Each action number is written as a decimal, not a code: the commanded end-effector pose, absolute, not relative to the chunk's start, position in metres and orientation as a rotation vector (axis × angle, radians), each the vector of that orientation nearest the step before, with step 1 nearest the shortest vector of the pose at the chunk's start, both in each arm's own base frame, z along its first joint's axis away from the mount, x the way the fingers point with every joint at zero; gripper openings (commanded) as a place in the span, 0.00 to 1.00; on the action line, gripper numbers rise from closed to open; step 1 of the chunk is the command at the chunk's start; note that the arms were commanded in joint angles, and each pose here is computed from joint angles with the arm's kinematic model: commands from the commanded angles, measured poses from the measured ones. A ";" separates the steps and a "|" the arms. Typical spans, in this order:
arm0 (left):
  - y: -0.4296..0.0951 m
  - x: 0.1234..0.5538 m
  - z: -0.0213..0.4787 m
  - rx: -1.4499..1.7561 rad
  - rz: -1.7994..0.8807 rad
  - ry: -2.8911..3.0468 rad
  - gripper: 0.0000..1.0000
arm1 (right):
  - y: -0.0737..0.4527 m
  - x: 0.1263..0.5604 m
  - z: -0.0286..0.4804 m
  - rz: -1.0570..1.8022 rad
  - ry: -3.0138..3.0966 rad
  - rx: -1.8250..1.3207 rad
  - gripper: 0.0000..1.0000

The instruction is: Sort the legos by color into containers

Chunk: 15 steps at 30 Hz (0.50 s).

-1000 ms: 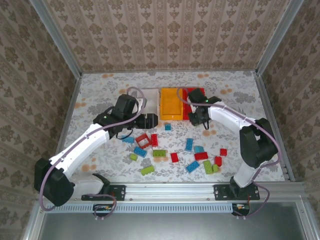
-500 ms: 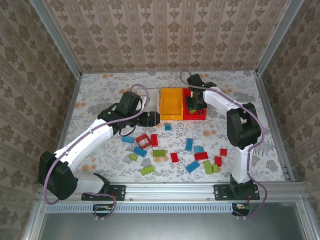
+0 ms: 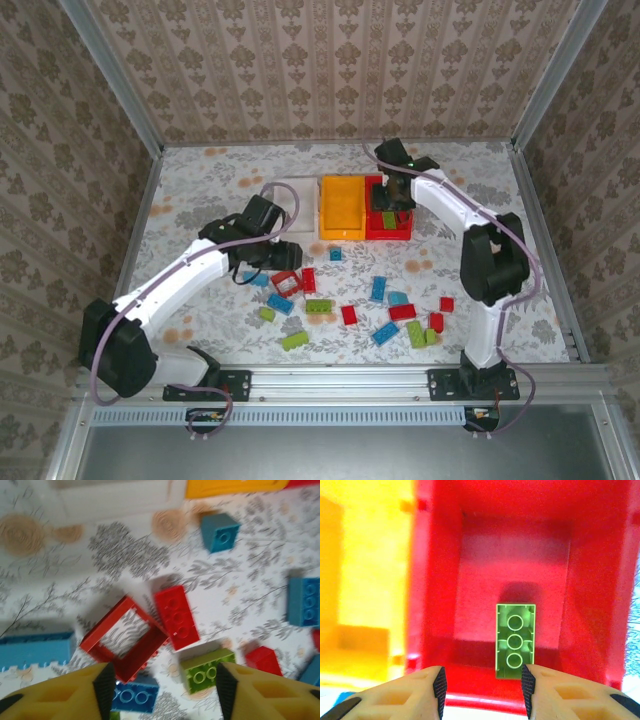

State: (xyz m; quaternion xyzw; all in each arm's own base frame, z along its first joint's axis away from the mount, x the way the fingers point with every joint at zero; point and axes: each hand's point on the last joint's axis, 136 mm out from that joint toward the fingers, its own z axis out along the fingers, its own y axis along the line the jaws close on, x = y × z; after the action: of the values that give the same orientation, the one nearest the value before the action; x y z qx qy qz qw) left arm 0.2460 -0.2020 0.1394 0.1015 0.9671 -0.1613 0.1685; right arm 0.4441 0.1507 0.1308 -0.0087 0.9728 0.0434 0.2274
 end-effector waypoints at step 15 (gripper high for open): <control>-0.176 0.219 0.073 -0.476 -0.508 3.085 0.41 | 0.260 0.298 0.178 0.911 2.448 -0.402 0.57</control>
State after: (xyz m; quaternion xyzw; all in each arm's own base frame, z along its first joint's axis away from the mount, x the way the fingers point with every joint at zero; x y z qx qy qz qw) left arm 0.2238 -0.1678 0.0793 -0.0899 0.9862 -0.1381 0.0168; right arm 0.3133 0.2390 0.1513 -0.1235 0.9258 0.2673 0.2369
